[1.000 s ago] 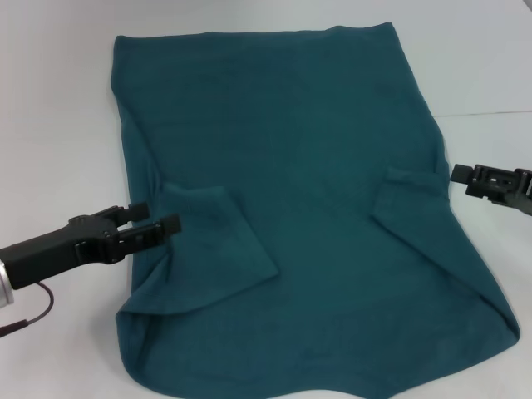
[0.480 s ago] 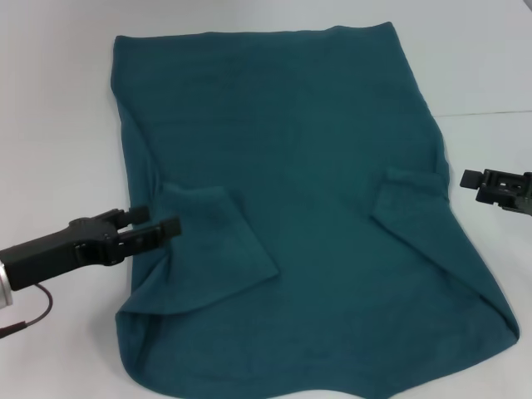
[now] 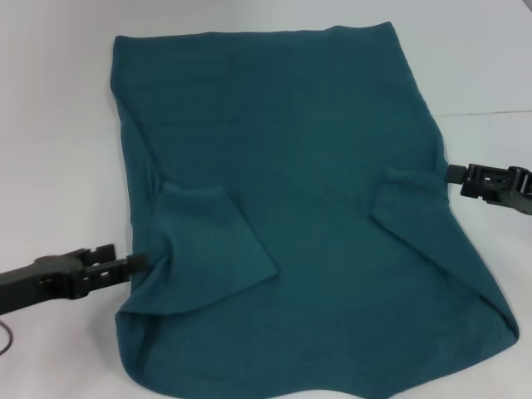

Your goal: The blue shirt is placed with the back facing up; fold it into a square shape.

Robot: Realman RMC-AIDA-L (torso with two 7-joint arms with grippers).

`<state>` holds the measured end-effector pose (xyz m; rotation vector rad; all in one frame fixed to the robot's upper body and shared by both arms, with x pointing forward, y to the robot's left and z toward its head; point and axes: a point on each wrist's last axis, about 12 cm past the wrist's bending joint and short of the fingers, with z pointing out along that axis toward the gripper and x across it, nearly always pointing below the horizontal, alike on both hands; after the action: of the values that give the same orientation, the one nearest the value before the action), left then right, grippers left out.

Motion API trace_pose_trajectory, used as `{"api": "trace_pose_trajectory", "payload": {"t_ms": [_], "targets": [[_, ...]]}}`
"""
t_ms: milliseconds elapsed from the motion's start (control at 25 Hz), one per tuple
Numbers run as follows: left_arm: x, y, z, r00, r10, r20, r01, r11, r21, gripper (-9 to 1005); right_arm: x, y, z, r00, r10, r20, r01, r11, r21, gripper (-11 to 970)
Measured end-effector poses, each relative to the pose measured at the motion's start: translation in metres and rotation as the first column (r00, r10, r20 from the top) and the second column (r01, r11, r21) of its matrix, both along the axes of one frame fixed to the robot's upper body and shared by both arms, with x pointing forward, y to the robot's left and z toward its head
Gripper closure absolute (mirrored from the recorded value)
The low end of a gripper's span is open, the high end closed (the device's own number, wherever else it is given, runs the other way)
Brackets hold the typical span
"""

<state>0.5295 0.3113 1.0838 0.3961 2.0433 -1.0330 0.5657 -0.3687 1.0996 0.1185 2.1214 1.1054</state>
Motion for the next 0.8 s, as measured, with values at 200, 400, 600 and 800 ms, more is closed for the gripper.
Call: {"api": "trace_pose_trajectory", "payload": {"t_ms": [200, 400, 600, 800], "targets": [[-0.014, 0.013, -0.006, 0.999, 0.039, -0.037, -0.038, 0.999, 0.021, 121, 0.003, 0.002, 0.0, 1.0, -0.01, 0.001, 0.01, 1.0, -0.001, 258], [-0.023, 0.014, -0.014, 0.996, 0.037, -0.076, -0.035, 0.999, 0.039, 122, 0.006, 0.006, 0.001, 1.0, -0.004, 0.003, 0.004, 1.0, 0.001, 258], [-0.027, 0.011, -0.024, 0.993, 0.03, -0.116, -0.021, 0.997, 0.073, 124, 0.006, 0.006, 0.001, 1.0, -0.005, 0.006, 0.005, 1.0, 0.003, 258], [-0.028, 0.008, -0.028, 0.992, 0.031, -0.124, -0.02, 0.996, 0.085, 125, 0.006, 0.005, 0.002, 1.0, -0.007, 0.008, 0.007, 1.0, 0.004, 259]]}}
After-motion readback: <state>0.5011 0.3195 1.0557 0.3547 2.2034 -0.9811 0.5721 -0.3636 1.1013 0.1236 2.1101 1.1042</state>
